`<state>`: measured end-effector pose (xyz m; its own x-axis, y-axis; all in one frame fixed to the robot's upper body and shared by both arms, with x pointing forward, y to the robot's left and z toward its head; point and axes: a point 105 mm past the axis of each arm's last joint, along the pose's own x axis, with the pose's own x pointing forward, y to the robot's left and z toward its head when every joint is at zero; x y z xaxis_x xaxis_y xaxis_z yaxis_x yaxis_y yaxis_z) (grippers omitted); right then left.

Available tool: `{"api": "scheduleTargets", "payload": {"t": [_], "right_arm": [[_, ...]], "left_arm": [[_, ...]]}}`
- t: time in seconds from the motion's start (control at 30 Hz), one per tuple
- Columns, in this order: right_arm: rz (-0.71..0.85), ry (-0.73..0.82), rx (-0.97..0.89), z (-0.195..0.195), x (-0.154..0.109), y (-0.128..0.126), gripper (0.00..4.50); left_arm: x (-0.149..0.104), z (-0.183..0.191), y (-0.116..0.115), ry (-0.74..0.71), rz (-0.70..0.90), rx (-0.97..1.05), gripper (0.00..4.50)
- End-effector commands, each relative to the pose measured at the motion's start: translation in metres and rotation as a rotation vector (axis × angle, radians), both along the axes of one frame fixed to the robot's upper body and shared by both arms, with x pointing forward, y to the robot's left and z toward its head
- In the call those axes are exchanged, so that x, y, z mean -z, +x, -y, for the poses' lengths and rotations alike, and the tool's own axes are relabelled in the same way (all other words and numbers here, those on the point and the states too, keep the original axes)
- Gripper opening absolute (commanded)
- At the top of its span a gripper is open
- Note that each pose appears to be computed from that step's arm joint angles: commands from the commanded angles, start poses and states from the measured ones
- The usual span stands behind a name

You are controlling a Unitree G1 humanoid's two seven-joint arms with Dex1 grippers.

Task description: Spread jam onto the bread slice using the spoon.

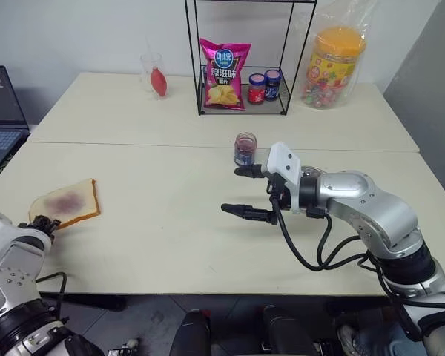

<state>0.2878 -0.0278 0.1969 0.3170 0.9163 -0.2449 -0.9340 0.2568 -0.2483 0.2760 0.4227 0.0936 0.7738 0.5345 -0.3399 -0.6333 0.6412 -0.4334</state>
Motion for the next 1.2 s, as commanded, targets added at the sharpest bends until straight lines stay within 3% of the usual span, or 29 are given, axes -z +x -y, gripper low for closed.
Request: {"api": "scheduleTargets", "payload": {"t": [0.03,0.07,0.27,0.43,0.63,0.8,0.9,0.97,1.1,1.2], "right_arm": [[0.054,0.021,-0.009,0.003,-0.012,-0.003,4.5],[0.057,0.018,-0.006,0.003,-0.012,-0.003,4.5],[0.068,0.0,0.017,0.011,-0.01,0.0,4.5],[0.073,-0.027,0.032,0.03,-0.01,-0.005,4.5],[0.056,-0.076,0.015,0.056,-0.004,-0.025,4.5],[0.013,-0.117,0.032,0.074,0.005,-0.04,4.5],[-0.001,-0.126,0.056,0.082,0.008,-0.047,4.5],[0.002,-0.13,0.067,0.084,0.009,-0.049,4.5],[-0.028,-0.123,0.103,0.086,0.015,-0.058,4.5],[-0.038,-0.123,0.133,0.088,0.019,-0.068,4.5]], "left_arm": [[-0.013,-0.003,0.003,0.044,0.035,-0.004,0.28],[-0.015,-0.001,0.004,0.051,0.047,0.01,0.05],[-0.037,0.02,0.019,0.064,0.17,0.13,0.02],[-0.082,0.089,0.04,0.012,0.4,0.563,0.02],[-0.091,0.17,0.038,-0.027,0.353,1.081,0.02],[-0.075,0.213,0.025,-0.033,0.216,1.42,0.02],[-0.049,0.243,0.012,0.063,0.032,1.696,0.02],[-0.039,0.246,0.011,0.128,-0.02,1.777,0.02],[-0.018,0.262,0.036,0.413,-0.054,1.942,0.02],[-0.017,0.285,0.06,0.587,0.001,2.014,0.02]]}}
